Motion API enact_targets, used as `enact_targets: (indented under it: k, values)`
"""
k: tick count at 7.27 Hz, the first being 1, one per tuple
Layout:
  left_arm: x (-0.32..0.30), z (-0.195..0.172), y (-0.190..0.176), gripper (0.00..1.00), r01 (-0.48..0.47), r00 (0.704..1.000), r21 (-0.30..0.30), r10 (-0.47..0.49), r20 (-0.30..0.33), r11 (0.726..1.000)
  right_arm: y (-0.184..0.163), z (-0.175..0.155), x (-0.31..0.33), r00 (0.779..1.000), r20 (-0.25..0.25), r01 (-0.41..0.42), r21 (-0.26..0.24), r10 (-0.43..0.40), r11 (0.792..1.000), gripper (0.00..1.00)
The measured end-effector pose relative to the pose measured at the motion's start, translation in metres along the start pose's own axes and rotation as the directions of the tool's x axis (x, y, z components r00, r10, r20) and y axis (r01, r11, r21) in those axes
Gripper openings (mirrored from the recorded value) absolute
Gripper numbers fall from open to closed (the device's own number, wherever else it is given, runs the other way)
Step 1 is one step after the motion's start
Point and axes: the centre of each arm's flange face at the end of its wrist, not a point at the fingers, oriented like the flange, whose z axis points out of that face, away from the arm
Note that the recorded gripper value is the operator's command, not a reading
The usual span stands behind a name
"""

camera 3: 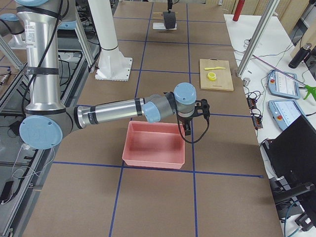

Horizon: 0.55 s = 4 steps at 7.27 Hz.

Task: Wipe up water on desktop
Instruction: 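Grasp the grey towel from the white tray with the left gripper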

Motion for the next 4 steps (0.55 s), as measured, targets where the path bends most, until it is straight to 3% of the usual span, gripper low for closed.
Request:
enact_targets:
  k: [4]
  values:
    - [0.0033, -0.0020, 0.0008, 0.00, -0.006, 1.000, 0.000, 0.006, -0.007, 1.000, 0.0001, 0.0010, -0.0003, 1.000, 0.002, -0.009, -0.003, 0.009, 1.000, 1.00]
